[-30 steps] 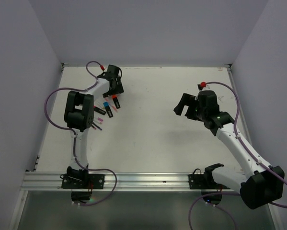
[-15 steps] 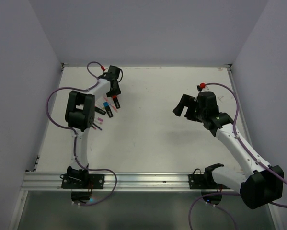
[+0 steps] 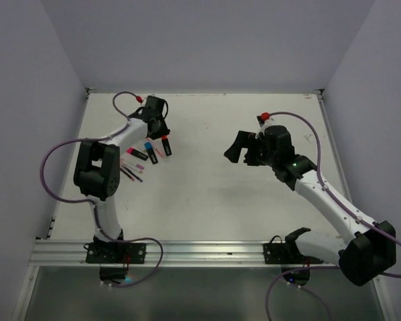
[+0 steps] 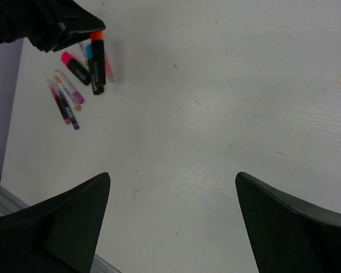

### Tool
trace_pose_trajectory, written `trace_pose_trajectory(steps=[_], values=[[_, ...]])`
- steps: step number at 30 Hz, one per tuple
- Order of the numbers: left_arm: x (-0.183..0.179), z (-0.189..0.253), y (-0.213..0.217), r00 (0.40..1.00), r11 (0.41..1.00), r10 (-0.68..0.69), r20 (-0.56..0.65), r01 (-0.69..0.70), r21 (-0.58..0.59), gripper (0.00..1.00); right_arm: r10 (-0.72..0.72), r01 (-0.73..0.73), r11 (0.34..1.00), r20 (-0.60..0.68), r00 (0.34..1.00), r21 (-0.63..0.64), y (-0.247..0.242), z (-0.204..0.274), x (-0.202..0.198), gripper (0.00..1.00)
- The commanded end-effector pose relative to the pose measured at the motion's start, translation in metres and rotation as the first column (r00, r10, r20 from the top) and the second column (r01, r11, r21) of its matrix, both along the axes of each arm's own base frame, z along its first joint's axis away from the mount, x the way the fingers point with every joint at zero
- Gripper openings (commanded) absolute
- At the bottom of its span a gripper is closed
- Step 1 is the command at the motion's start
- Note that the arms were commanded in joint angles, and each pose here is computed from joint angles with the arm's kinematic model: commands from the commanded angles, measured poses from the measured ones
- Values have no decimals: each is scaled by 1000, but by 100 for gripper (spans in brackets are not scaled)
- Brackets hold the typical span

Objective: Open the pen caps

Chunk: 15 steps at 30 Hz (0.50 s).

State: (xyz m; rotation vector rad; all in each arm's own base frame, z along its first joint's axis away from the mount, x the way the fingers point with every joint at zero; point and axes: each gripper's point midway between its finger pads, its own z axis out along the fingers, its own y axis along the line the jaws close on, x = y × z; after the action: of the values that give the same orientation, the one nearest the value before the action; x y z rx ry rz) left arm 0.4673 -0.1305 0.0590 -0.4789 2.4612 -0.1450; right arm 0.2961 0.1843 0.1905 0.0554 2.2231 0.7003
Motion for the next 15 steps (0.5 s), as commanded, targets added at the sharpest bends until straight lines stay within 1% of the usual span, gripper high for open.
trace_pose_trajectory(steps=[1, 4, 8, 10, 11, 15], values=[[3, 86, -38, 974, 987, 1, 228, 36, -158, 7, 94, -110, 988, 150, 984, 107, 46, 47, 7, 96], [-23, 121, -52, 954, 975, -1, 299, 67, -210, 7, 143, -167, 976, 165, 976, 141, 75, 51, 4, 95], [-52, 151, -74, 930, 961, -7, 367, 108, -256, 7, 205, -234, 961, 191, 960, 147, 108, 59, 3, 92], [-65, 166, -77, 918, 954, 0, 397, 119, -276, 7, 239, -271, 951, 199, 950, 151, 124, 58, 0, 90], [-70, 173, -83, 911, 948, -1, 412, 132, -289, 6, 250, -280, 948, 192, 949, 152, 132, 55, 1, 90], [-85, 194, -88, 887, 944, 2, 461, 151, -295, 5, 288, -339, 920, 245, 926, 199, 158, 69, -1, 86]])
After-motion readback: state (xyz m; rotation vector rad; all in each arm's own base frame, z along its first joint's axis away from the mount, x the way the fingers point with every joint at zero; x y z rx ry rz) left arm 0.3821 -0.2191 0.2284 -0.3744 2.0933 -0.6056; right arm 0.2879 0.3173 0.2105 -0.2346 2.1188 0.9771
